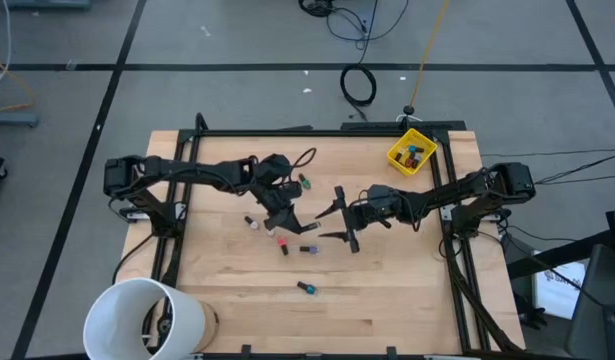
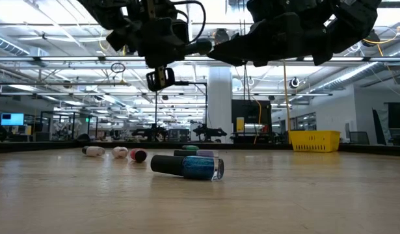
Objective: Pick & Place Nail Polish
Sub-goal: Put the dark green nail polish bottle into the yellow bin
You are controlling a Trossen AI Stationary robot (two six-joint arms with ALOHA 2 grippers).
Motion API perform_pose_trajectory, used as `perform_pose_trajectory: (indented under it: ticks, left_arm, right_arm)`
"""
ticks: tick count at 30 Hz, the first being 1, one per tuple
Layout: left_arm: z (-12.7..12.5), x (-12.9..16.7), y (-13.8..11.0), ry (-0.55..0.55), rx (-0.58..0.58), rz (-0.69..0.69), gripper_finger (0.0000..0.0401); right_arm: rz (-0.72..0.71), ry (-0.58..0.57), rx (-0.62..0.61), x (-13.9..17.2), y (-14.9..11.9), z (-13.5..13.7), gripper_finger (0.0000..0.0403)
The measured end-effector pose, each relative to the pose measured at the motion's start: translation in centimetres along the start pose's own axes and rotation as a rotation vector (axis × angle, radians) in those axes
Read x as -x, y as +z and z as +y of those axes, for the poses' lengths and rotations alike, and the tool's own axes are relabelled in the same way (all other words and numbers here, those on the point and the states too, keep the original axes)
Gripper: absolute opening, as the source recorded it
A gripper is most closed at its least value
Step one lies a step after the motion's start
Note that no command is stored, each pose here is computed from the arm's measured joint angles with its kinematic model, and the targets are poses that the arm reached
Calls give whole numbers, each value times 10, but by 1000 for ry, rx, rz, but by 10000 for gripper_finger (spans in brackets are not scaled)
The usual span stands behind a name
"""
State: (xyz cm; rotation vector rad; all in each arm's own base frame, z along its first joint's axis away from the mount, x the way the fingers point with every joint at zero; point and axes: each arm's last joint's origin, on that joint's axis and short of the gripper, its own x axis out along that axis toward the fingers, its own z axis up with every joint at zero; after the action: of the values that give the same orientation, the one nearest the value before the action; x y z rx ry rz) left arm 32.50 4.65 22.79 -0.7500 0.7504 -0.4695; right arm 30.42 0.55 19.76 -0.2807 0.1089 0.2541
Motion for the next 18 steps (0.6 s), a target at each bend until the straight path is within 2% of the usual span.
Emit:
perform_pose_trajectory:
  ticks: [18]
  left_arm:
    - [-1, 0, 2, 47, 19, -17, 30]
  right_arm:
    - [-13, -5, 3, 0, 1, 0, 212]
